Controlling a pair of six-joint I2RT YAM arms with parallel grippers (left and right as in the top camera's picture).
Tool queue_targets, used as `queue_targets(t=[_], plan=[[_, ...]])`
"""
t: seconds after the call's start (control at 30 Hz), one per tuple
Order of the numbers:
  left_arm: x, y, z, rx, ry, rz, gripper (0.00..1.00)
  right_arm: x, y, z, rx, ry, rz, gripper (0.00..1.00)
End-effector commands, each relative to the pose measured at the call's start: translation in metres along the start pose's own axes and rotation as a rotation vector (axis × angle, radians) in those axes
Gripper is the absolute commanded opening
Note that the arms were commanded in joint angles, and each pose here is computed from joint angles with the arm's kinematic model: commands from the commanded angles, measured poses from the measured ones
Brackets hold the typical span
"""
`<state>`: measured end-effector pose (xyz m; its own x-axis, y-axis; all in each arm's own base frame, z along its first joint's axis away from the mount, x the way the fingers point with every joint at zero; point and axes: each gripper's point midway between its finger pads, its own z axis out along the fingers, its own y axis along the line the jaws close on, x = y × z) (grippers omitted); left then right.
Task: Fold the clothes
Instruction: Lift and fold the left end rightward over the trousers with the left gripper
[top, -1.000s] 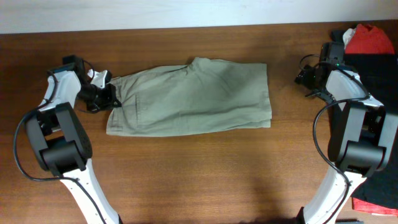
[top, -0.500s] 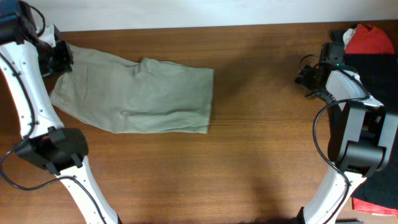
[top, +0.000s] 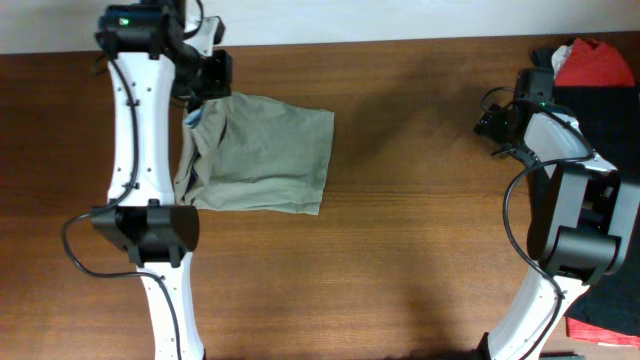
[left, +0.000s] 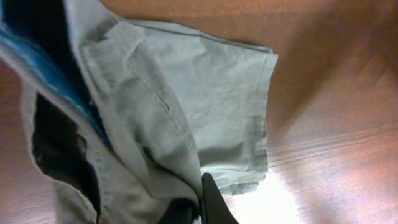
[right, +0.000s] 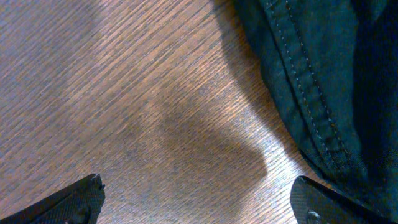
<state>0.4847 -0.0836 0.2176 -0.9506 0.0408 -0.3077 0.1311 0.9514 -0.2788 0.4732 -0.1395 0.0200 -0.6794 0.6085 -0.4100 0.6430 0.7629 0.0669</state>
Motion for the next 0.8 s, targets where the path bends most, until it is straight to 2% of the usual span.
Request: queue_targets(t=[0.0, 0.27, 0.5, 0.53, 0.57, 0.77], plan=[[0.009, -0.019, 0.02, 0.041, 0.05, 0.011, 0.01, -0.005, 0.001, 0.0, 0.004, -0.013, 0.01, 0.99], [0.033, -0.058, 0.089, 0.106, 0.159, 0.08, 0.01, -0.005, 0.0, 0.0, 0.004, -0.013, 0.01, 0.99], [0.046, -0.069, 0.137, 0.118, 0.174, 0.124, 0.01, -0.005, 0.0, 0.0, 0.003, -0.013, 0.01, 0.99], [0.048, -0.07, 0.138, 0.119, 0.18, 0.126, 0.24, -0.005, 0.0, 0.0, 0.004, -0.013, 0.01, 0.99], [0.049, -0.071, 0.139, 0.119, 0.183, 0.128, 0.59, -0.005, 0.0, 0.0, 0.003, -0.013, 0.01, 0.99], [0.046, -0.074, 0.131, 0.134, 0.174, 0.136, 0.63, -0.005, 0.0, 0.0, 0.003, -0.013, 0.01, 0.99]])
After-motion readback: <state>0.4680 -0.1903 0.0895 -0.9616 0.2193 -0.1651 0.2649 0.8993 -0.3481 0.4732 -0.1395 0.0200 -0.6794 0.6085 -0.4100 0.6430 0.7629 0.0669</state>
